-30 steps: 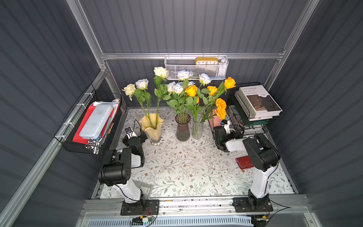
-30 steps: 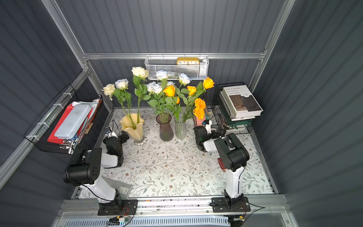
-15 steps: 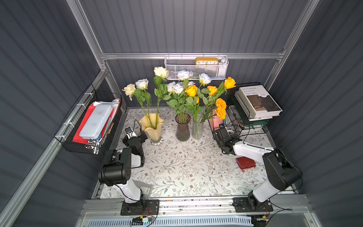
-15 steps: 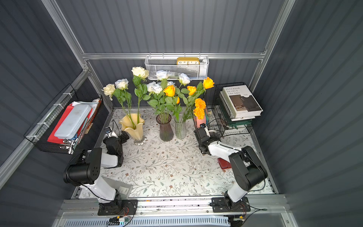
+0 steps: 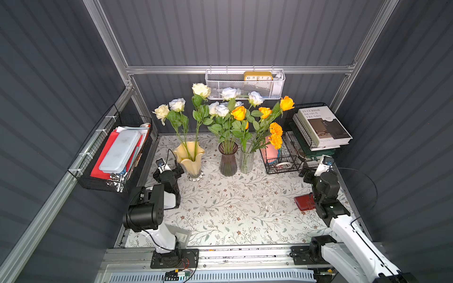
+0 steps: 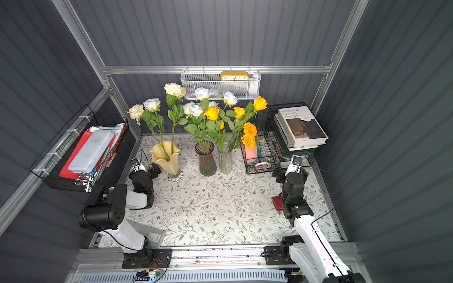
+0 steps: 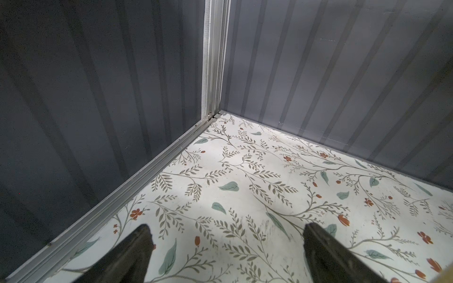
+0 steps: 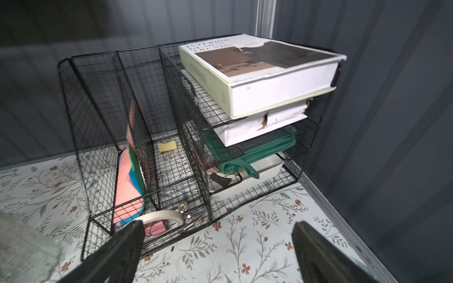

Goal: Arrange the flowers in different vases according to their colors
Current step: Reset both arms

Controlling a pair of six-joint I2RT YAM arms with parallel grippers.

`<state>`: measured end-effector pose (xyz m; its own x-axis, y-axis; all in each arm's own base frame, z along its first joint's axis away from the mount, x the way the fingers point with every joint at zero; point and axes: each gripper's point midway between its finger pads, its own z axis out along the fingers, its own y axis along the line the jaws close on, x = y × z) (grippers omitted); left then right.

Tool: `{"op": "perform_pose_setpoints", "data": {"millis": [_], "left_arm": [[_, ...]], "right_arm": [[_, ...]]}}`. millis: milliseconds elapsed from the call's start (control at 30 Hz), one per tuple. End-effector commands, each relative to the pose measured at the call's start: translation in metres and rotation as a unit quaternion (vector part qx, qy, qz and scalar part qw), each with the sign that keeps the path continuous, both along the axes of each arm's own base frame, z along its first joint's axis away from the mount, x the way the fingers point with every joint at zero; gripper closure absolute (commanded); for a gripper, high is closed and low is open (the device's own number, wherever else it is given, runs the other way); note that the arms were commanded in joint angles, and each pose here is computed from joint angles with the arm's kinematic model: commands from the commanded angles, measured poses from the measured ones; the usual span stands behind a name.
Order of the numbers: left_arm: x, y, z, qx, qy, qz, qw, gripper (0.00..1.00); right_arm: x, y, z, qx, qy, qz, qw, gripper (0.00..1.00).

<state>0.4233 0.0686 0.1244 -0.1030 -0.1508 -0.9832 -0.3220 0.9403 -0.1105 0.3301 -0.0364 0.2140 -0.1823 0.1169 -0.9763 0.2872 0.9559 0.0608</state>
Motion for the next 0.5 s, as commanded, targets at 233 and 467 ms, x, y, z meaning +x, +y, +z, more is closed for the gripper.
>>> {"op": "perform_pose_setpoints", "data": {"millis": [233,467], "left_arm": [[0.001,0.002,0.007,-0.003,-0.011,0.005,1.0,0.01],[0.001,0.002,0.006,-0.003,-0.011,0.005,1.0,0.01]], "right_arm": [[0.026,-0.006,-0.086,0.014,0.007,-0.005,1.0,0.01],[0.047,-0.014,-0.114,0.035,0.032,-0.011,0.999,0.01]]}}
